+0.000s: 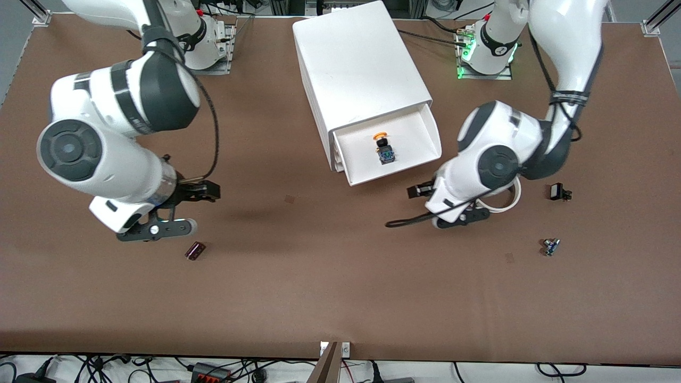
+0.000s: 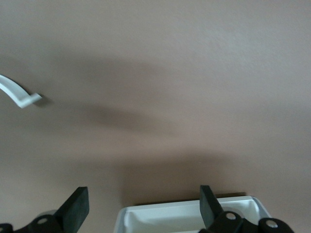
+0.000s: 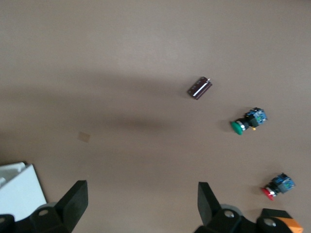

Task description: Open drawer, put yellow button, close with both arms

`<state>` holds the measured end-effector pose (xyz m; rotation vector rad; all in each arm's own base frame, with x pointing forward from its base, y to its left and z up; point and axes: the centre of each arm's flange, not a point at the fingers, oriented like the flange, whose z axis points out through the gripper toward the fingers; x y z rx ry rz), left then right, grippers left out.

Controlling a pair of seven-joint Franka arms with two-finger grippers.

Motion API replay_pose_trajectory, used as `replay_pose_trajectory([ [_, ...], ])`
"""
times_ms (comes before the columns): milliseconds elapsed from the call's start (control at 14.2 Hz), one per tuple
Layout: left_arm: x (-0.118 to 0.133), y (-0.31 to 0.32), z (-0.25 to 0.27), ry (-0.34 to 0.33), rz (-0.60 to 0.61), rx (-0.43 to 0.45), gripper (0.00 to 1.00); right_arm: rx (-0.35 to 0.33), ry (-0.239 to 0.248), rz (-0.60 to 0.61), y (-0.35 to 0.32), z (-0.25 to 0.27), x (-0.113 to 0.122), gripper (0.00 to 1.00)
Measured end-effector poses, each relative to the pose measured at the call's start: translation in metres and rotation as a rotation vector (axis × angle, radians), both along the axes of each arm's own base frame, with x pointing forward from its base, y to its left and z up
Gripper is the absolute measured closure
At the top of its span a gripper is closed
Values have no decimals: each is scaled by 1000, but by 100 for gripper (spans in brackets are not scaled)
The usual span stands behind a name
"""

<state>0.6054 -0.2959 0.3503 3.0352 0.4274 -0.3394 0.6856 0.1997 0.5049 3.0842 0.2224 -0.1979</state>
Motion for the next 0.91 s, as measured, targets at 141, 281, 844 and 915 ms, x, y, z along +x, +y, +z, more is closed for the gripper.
replay_pose_trajectory([
  [141,-12,-22,-8,-8,25,6,0,3,-2,-25,-27,4,6,0],
  [281,-19,-33,-12,-6,27,10,0,4,0,-69,-60,8,9,0],
  [844,-66,-66,-10,32,19,29,0,19,-119,-224,-193,63,-15,0],
  [915,-71,-68,-11,41,18,26,0,26,-128,-235,-209,72,-22,0],
])
